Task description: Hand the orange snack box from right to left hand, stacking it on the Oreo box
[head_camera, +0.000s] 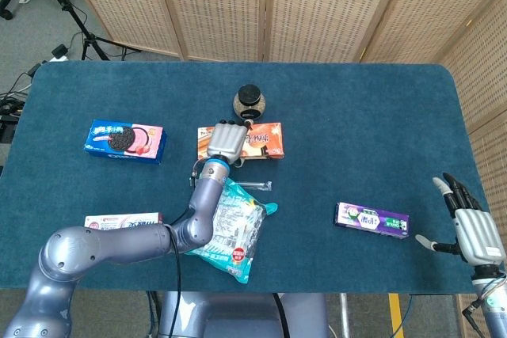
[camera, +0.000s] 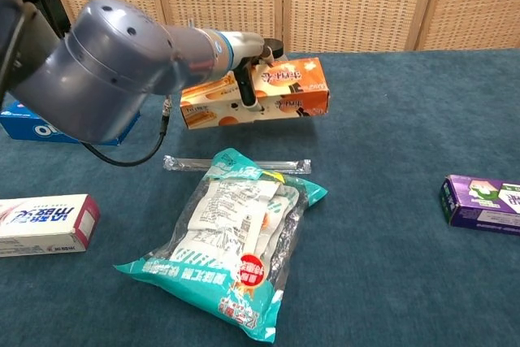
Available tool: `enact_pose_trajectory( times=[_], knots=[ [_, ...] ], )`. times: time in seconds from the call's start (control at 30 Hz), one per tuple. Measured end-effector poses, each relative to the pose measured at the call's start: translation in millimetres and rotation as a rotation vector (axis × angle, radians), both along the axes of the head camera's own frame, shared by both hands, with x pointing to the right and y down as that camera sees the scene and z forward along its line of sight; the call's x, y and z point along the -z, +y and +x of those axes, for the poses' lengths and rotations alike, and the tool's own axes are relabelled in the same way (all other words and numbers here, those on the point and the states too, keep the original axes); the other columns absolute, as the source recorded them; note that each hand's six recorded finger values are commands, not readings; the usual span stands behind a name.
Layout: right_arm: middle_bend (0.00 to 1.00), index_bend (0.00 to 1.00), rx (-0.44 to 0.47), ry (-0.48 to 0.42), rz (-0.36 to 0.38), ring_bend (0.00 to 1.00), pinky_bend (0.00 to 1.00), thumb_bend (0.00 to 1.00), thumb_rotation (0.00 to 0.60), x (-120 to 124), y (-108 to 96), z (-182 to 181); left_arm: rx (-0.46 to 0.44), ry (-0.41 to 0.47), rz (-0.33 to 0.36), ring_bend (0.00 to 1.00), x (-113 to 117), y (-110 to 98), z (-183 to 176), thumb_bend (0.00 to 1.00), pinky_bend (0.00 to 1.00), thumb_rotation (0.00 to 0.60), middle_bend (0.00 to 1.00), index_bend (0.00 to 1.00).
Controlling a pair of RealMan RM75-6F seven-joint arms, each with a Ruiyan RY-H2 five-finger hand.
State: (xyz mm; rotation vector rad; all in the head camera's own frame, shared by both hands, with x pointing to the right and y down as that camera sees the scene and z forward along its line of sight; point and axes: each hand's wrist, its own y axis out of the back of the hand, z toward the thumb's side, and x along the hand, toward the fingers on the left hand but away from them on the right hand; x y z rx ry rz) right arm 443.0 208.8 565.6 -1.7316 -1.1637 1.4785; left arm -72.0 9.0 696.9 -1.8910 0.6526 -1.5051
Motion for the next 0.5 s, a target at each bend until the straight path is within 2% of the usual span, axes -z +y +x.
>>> enact_pose_trajectory(
  times=[0.2,0.5],
  knots=[
    [0.00,0.00,0.001,0.007,0.002,0.00,0.17,0.00,0.600,0,0,0,-0.038,0.015,0.021,0.27,19,-19,-29,0.48,0.21,0.600,0.27,0.61],
    [0.00,0.00,0.008,0.022,0.000,0.00,0.17,0.00,0.600,0,1,-2,-0.065,-0.018,0.071,0.27,40,-38,-98,0.48,0.21,0.600,0.27,0.61]
  ],
)
